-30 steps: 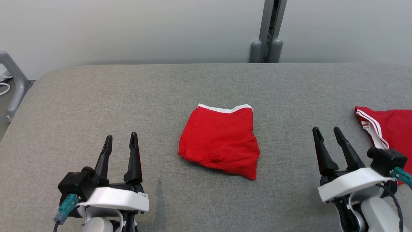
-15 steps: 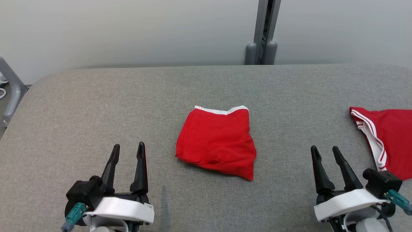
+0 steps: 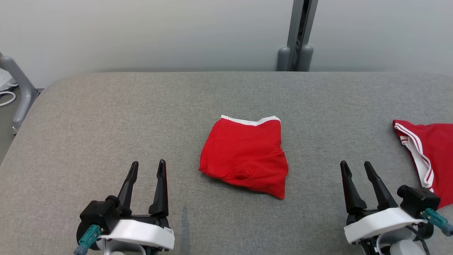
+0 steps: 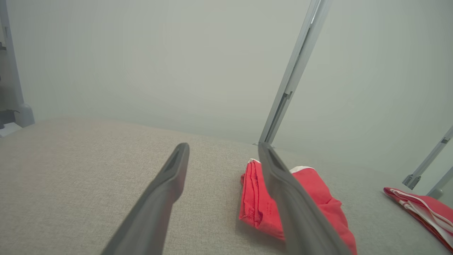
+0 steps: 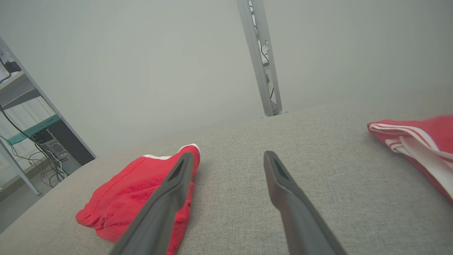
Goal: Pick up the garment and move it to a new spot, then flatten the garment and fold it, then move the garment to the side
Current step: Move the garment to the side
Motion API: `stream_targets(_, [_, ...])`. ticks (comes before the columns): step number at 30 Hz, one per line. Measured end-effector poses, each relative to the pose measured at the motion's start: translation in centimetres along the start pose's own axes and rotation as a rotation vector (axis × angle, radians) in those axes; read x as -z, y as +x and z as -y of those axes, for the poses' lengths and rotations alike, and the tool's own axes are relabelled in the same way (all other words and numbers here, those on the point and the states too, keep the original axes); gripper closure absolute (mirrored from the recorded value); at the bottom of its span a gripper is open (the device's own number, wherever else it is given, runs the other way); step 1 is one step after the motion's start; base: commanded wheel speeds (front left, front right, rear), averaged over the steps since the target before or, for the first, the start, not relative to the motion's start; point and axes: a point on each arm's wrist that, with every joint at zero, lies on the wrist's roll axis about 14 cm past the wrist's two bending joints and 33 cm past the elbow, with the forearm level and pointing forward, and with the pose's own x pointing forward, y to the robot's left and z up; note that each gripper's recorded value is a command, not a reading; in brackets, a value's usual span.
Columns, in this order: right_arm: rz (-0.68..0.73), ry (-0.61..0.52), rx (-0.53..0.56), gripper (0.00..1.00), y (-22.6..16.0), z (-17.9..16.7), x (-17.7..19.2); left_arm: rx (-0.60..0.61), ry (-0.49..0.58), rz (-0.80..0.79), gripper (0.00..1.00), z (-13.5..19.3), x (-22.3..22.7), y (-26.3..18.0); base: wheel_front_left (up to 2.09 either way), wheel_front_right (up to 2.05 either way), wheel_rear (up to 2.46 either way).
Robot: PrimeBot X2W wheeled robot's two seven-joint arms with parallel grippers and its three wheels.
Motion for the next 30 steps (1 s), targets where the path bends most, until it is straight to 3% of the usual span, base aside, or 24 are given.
stream_targets(8, [-0.039,-0.032,-0.064,0.0,1.8,-1.2,0.9,-0.018,0.004,-0.023,0.0,-0.6,0.7,-0.4,0.0,0.0,0.0])
stream_targets(9, [-0.051,-0.046,-0.083,0.51,2.1,-1.6,1.1,-0.022,0.005,-0.025,0.0,-0.8,0.7,-0.4,0.0,0.0,0.0])
stream_targets(11, [-0.062,-0.073,-0.129,0.98,3.0,-2.6,1.2,-0.03,0.007,-0.03,0.0,-1.0,0.9,-0.4,0.0,0.0,0.0])
stream_targets(18, [-0.169,-0.151,-0.282,1.0,5.8,-5.8,3.4,-0.068,0.009,-0.038,0.0,-2.3,1.0,-0.4,0.0,0.0,0.0])
stream_targets(30, [-0.477,-0.179,-0.349,1.0,6.2,-6.6,10.8,-0.148,0.014,-0.033,0.0,-4.5,0.6,-1.1,0.0,0.0,0.0])
